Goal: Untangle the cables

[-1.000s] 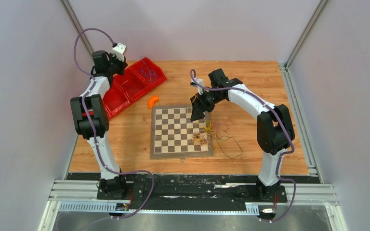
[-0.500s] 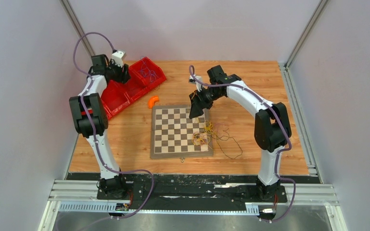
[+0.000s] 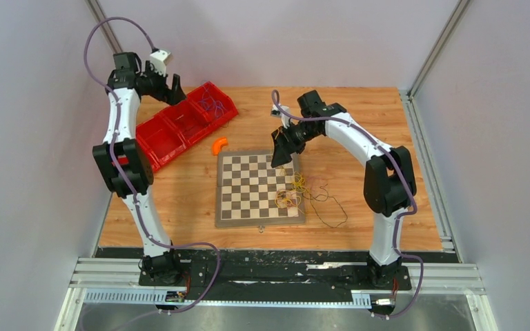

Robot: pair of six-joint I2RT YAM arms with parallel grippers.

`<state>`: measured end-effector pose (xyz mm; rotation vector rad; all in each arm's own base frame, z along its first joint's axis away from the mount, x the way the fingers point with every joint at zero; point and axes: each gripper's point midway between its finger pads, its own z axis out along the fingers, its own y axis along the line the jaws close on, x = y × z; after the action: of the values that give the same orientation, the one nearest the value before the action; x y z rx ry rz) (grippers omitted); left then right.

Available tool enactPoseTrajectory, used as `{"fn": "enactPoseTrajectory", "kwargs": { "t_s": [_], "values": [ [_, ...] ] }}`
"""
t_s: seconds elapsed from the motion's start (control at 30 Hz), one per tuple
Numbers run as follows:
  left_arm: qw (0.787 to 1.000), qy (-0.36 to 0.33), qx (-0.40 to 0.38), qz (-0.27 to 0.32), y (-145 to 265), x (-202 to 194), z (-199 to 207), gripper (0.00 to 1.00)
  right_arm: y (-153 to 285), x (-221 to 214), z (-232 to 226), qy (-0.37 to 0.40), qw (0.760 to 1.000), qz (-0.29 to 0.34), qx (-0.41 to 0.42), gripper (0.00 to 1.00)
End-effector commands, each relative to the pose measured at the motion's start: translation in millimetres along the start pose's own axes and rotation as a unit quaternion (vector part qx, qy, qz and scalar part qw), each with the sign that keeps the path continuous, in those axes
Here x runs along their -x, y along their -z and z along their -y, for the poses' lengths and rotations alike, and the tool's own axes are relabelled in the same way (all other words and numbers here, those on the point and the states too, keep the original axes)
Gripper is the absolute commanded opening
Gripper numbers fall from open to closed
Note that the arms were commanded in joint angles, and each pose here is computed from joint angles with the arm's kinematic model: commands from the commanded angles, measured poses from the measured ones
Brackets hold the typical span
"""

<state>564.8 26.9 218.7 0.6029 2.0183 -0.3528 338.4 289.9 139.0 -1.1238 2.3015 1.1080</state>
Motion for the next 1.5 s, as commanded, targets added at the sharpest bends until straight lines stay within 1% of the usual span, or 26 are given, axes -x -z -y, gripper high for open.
{"fn": "enactPoseTrajectory", "kwargs": {
  "t_s": [0.0,0.13,0.17,0.23,0.33,0.43,0.63,0.9,1.0,1.07,1.13,1.23,1.27,1.3,1.33,1.37,1.4,1.43,1.47],
  "values": [
    [0.988,-0.066,-0.133,-0.048,7,-14,82,1.00,8,16,2,0.013,1.000,0.020,0.009,0.85],
    [0.966,-0.162,-0.180,-0.093,-14,-28,127,1.00,8,16,5,0.008,1.000,0.021,0.011,0.86],
    [0.963,-0.173,-0.179,-0.100,-18,-32,127,1.00,8,16,6,0.007,1.000,0.021,0.010,0.86],
    [0.952,-0.218,-0.181,-0.115,-34,-36,139,1.00,10,17,9,0.005,1.000,0.023,0.008,0.86],
    [0.939,-0.259,-0.185,-0.127,-48,-43,144,1.00,14,18,14,0.000,1.000,0.027,0.004,0.86],
    [0.919,-0.314,-0.186,-0.146,-64,-53,150,1.00,15,16,18,-0.005,1.000,0.027,0.002,0.86],
    [0.886,-0.384,-0.185,-0.182,-95,-78,145,1.00,18,17,24,-0.009,0.999,0.031,-0.002,0.88],
    [0.862,-0.455,-0.136,-0.178,-125,-84,128,1.00,22,12,29,-0.026,0.999,0.032,0.003,0.88],
    [0.862,-0.459,-0.132,-0.171,-131,-80,128,0.99,23,12,30,-0.027,0.999,0.033,0.003,0.88],
    [0.865,-0.457,-0.131,-0.163,-132,-76,129,0.97,24,12,31,-0.027,0.999,0.033,0.003,0.88],
    [0.867,-0.456,-0.131,-0.154,-131,-71,130,0.94,23,11,31,-0.027,0.999,0.033,0.004,0.88],
    [0.868,-0.455,-0.141,-0.143,-129,-67,136,0.80,23,11,32,-0.029,0.999,0.033,0.005,0.87],
    [0.868,-0.454,-0.146,-0.141,-127,-66,139,0.73,23,12,33,-0.029,0.999,0.033,0.005,0.87],
    [0.868,-0.454,-0.147,-0.139,-125,-64,139,0.69,24,13,33,-0.028,0.999,0.034,0.004,0.87],
    [0.868,-0.452,-0.154,-0.140,-123,-66,141,0.61,24,13,34,-0.028,0.999,0.035,0.004,0.87],
    [0.867,-0.452,-0.157,-0.140,-121,-65,142,0.57,24,14,34,-0.029,0.999,0.035,0.003,0.87],
    [0.867,-0.450,-0.161,-0.140,-118,-66,142,0.50,24,14,35,-0.031,0.999,0.035,0.004,0.87],
    [0.868,-0.448,-0.163,-0.141,-116,-67,142,0.48,23,14,35,-0.034,0.999,0.036,0.005,0.87],
    [0.870,-0.443,-0.166,-0.140,-114,-66,141,0.38,23,15,36,-0.034,0.999,0.036,0.006,0.87]
  ]
}}
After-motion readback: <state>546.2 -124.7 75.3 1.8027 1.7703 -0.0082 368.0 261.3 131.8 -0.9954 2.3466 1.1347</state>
